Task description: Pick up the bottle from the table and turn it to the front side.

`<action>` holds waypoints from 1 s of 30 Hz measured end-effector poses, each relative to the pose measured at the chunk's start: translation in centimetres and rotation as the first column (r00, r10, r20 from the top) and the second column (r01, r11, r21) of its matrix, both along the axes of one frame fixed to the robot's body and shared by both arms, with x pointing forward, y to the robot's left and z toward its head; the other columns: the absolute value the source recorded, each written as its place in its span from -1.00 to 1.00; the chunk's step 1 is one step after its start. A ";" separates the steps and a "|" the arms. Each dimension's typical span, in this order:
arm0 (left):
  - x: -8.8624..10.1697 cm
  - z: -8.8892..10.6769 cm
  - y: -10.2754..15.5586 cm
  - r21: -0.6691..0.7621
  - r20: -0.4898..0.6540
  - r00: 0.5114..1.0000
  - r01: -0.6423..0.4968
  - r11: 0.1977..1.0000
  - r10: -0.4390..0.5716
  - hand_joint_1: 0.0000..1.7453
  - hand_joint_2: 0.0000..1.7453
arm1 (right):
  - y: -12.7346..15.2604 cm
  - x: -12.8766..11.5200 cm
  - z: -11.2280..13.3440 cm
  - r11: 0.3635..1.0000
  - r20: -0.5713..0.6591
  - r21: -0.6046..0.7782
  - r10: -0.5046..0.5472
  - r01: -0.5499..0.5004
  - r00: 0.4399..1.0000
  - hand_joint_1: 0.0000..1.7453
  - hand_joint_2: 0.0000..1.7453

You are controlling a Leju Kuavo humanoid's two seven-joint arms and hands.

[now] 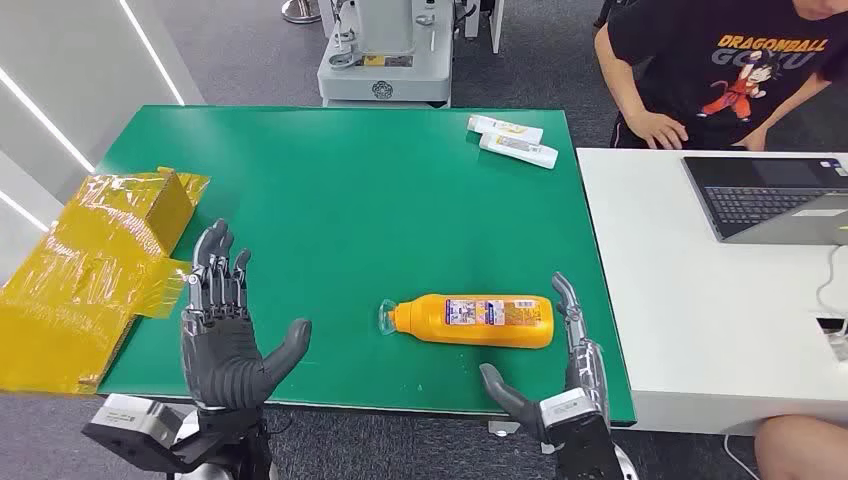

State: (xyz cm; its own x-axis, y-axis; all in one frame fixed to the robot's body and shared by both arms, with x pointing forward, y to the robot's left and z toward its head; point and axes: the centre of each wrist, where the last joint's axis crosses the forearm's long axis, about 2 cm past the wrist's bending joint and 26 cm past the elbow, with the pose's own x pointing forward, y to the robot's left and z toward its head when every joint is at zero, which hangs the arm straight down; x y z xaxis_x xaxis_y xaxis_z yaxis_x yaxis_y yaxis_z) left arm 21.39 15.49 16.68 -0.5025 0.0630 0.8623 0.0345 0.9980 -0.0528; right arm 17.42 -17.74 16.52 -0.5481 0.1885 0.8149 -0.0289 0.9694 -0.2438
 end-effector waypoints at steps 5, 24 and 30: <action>0.0 0.0 -0.1 -0.004 0.000 1.000 -0.001 1.000 0.001 -1.00 1.00 | 0.0 0.0 0.0 1.000 0.000 0.000 0.000 0.000 1.000 -1.00 1.00; 0.0 0.0 -0.1 -0.010 0.010 1.000 0.009 1.000 -0.009 -1.00 1.00 | -1.5 2.0 0.3 0.938 0.001 -0.322 0.135 -0.127 0.991 -1.00 1.00; 0.4 0.3 -0.1 -0.023 0.023 0.999 0.042 0.999 -0.041 -1.00 1.00 | -7.6 9.6 2.4 0.690 -0.067 -0.672 0.304 -0.269 0.950 -1.00 1.00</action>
State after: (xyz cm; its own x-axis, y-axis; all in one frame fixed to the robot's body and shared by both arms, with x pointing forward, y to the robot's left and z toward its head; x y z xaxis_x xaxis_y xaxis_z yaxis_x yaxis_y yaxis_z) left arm 21.75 15.38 17.01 -0.5179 0.1046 0.8490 0.0775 0.9941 -0.0752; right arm 26.99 -25.34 18.90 -0.7001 0.4984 0.5113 -0.2495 0.5002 -0.8292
